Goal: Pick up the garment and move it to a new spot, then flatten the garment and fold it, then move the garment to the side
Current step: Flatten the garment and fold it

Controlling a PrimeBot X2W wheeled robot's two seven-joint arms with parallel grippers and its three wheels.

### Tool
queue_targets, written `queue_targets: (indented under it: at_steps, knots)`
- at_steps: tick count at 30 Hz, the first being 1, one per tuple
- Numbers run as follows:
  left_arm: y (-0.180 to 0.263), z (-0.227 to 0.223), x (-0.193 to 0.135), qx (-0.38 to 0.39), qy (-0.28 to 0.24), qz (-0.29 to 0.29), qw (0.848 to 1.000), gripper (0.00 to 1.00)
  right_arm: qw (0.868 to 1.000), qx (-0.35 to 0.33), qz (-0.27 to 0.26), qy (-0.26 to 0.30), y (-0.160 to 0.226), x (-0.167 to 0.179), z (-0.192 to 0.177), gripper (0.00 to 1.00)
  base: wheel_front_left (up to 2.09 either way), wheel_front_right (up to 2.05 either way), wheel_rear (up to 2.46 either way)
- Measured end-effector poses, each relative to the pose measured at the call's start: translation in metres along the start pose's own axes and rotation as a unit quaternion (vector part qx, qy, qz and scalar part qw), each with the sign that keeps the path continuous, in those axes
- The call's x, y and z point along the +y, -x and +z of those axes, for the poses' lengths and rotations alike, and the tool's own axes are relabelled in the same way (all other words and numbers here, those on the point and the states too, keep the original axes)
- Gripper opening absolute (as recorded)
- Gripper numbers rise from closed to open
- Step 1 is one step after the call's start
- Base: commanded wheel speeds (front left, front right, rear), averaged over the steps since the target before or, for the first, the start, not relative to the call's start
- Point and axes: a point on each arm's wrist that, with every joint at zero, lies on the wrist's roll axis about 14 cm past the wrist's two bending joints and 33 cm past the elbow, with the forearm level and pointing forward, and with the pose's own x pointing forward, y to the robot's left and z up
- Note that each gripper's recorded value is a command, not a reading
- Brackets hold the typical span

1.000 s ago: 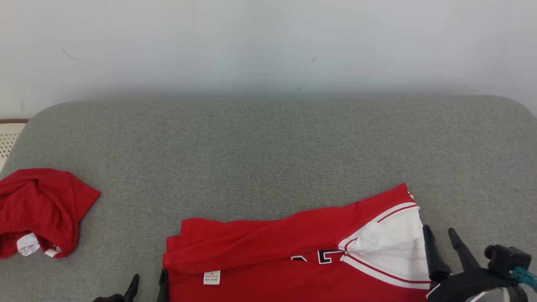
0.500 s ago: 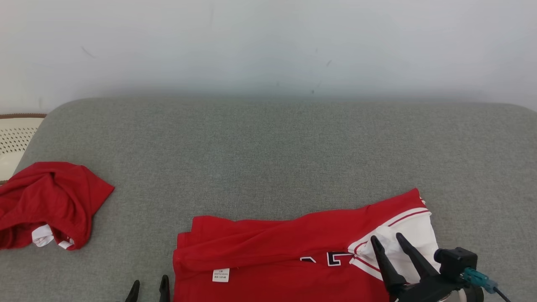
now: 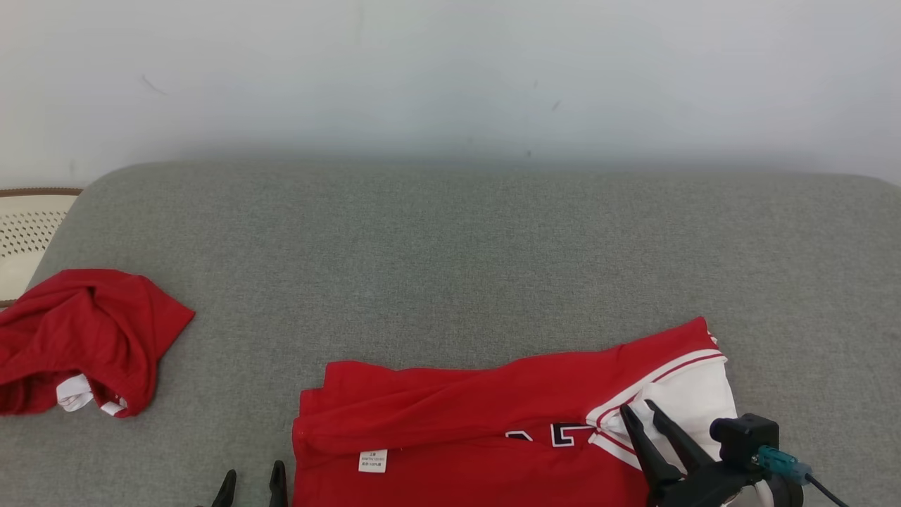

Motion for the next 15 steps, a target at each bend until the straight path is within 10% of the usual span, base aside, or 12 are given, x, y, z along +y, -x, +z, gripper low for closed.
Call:
queue_targets:
  at_steps: [8,13,15]
  knots:
    - [-0.003,-0.002,-0.003,0.003,0.003,-0.004,1.0,1.0,1.0,0.017,0.004,-0.007,0.003,0.003,-0.012,0.04,0.0,0.0,0.0]
    - [-0.005,-0.002,-0.005,0.003,0.003,-0.007,1.0,1.0,0.999,0.027,0.009,-0.019,0.013,0.012,-0.025,0.14,0.0,0.0,0.0]
    - [-0.006,-0.003,-0.006,0.003,0.003,-0.008,1.0,1.0,0.999,0.027,0.006,-0.027,0.017,0.012,-0.028,0.56,0.0,0.0,0.0]
